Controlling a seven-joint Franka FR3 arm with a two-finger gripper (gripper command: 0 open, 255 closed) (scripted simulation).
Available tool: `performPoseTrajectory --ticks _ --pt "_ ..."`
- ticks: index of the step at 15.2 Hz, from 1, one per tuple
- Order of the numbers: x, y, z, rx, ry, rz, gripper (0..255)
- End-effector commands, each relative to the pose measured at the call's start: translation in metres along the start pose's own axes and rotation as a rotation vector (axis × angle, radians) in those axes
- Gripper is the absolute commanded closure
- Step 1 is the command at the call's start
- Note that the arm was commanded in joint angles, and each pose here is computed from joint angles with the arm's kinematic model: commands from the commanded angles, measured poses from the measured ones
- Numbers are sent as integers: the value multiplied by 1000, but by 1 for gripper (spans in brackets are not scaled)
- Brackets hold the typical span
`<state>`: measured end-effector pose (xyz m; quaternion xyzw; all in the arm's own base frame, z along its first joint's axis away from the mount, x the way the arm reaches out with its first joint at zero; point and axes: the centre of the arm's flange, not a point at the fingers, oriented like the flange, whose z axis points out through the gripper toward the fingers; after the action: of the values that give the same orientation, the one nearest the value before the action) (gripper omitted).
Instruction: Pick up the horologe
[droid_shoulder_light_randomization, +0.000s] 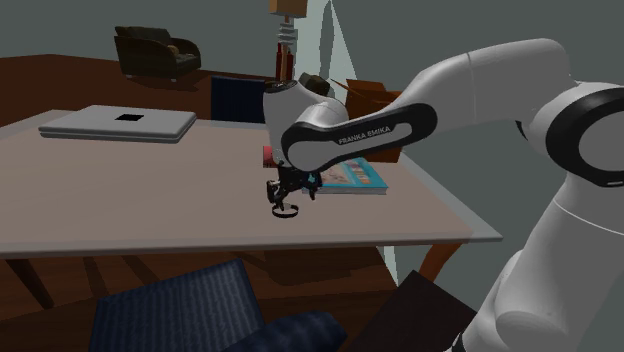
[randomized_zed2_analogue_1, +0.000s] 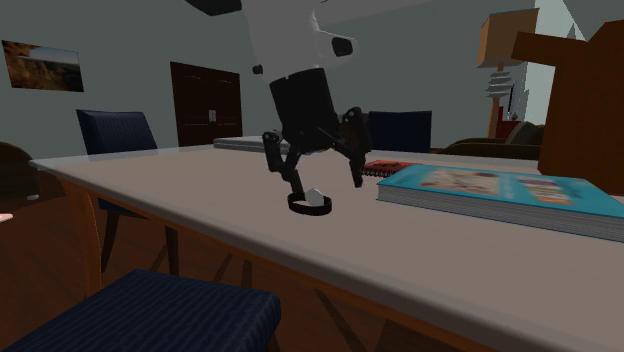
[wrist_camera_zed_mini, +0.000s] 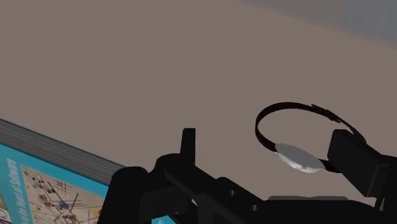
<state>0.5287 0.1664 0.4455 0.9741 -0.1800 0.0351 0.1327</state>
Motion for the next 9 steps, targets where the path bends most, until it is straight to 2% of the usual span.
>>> performPoseTrajectory --ticks 1,2,3,9 --pt "-1 -4 8 0 0 0 0" --pt "-1 -4 8 0 0 0 0" --pt "-1 -4 7 0 0 0 255" --pt "-1 -4 7 0 0 0 255"
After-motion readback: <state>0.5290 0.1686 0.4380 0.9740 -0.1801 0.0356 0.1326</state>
